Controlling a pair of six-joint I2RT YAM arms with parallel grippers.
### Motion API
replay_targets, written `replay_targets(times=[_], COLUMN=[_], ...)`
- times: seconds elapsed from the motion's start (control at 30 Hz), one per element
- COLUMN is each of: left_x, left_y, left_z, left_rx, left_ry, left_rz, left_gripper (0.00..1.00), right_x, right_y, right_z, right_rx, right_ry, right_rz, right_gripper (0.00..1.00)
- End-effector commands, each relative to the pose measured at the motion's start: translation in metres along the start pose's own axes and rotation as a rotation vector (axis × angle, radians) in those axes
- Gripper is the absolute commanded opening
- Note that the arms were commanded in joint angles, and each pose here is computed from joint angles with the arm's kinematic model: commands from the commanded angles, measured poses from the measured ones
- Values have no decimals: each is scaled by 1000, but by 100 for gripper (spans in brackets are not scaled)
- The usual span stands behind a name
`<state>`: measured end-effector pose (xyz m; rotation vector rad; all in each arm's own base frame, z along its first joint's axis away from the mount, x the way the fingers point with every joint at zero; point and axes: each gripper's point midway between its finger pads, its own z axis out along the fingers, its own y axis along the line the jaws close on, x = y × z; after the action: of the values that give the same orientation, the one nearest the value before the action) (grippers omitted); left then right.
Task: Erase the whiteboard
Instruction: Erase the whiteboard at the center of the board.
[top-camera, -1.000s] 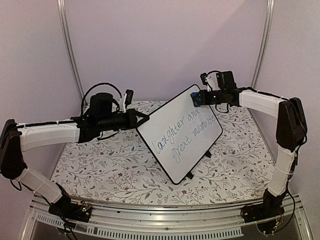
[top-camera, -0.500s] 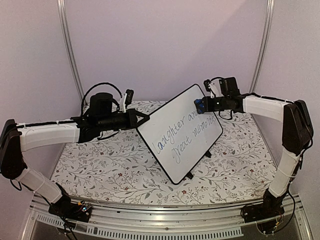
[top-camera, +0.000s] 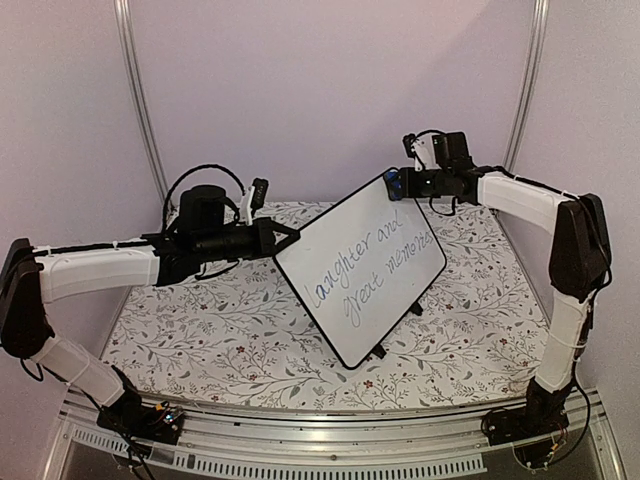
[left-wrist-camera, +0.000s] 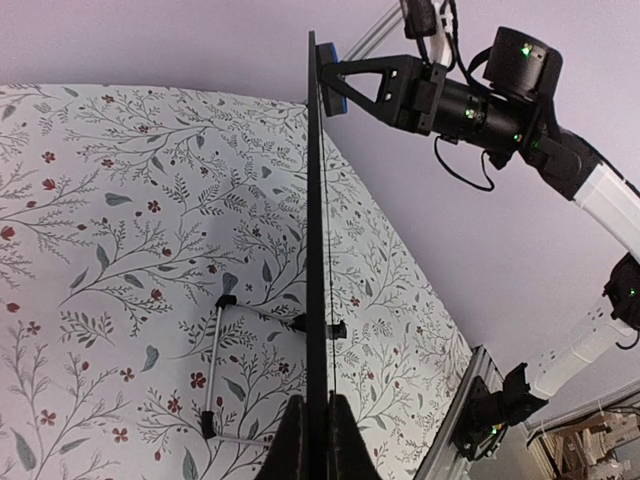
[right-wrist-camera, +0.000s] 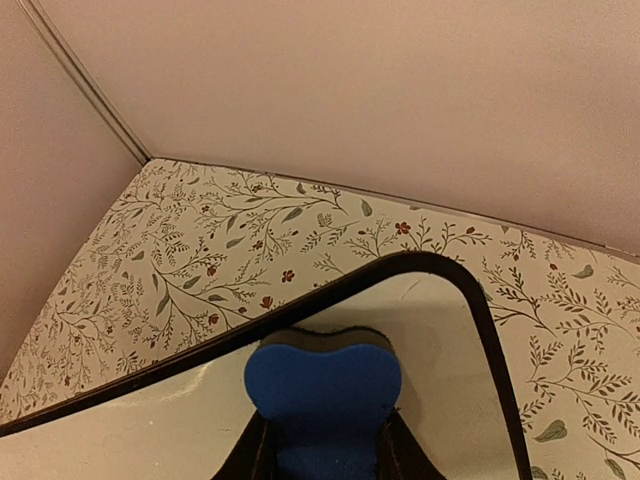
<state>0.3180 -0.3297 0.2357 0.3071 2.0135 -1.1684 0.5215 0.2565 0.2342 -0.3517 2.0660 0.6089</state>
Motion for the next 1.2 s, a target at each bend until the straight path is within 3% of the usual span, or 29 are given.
replay_targets(times=[0.0, 0.43, 1.17], left_x=[25, 29, 25], left_y=[-53, -50, -50], left_z=[1, 4, 2], left_rx=[203, 203, 190], left_ry=[106, 118, 105], left_rz=[90, 81, 92], left_gripper=[0, 0, 0], right_x=[20, 30, 30], right_y=[-4, -52, -44], right_z=[11, -3, 9], right_rx=[1, 207, 179], right_ry=[40, -12, -43], right_rz=[8, -7, -31], right_gripper=[17, 17, 17])
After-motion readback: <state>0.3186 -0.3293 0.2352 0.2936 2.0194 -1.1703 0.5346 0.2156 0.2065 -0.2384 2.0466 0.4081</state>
